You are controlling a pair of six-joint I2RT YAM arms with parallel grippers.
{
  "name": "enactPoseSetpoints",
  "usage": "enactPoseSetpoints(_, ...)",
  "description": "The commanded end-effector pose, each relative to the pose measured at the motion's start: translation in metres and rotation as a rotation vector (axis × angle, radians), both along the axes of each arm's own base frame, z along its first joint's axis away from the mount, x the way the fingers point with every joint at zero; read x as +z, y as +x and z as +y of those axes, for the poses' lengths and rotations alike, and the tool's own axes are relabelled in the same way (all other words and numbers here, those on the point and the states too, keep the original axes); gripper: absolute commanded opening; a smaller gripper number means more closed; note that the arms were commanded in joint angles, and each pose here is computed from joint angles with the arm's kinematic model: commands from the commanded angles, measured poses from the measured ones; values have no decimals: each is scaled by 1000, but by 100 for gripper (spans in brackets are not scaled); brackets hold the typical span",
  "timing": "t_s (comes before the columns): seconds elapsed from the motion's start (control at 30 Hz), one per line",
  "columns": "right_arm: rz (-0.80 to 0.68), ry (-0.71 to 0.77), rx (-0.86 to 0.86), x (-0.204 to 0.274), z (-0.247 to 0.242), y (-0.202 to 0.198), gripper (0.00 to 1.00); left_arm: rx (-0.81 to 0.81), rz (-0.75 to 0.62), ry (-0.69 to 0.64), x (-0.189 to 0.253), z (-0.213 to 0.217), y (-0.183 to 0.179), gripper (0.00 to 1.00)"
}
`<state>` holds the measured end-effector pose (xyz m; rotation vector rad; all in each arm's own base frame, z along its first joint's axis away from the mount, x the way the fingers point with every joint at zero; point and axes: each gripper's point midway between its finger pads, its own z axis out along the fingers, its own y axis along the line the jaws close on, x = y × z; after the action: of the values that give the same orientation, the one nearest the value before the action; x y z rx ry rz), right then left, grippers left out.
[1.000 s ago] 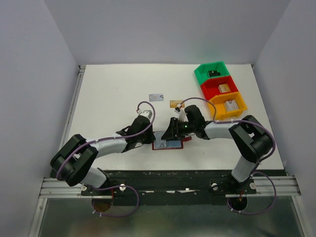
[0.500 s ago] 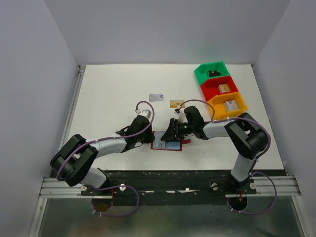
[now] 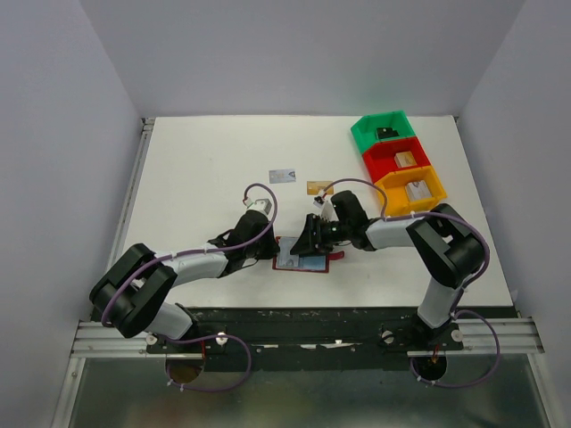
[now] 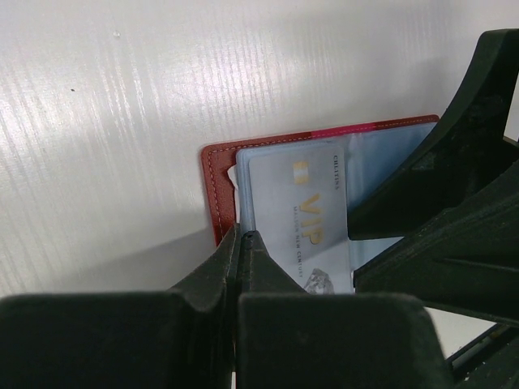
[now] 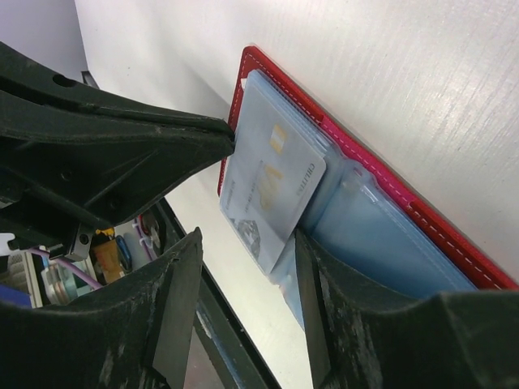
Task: Take the credit cards out of the card holder
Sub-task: Remove the credit card from the card holder.
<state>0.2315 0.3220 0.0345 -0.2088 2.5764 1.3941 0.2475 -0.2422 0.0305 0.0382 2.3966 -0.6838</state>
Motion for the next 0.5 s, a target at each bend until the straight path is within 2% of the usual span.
enactPoseSetpoints(0.0,-18,-46,-11,-5,-5,-1,59,-13,54,24,-13,5,-15,0)
enactPoseSetpoints(0.2,-18,-78,-9,-8,-7,0,59,-13,56,26,-14,5,-16,0)
enactPoseSetpoints(0.47,0,79,-16,5,8,-3,58,-16,59,23,-15,4,-17,0)
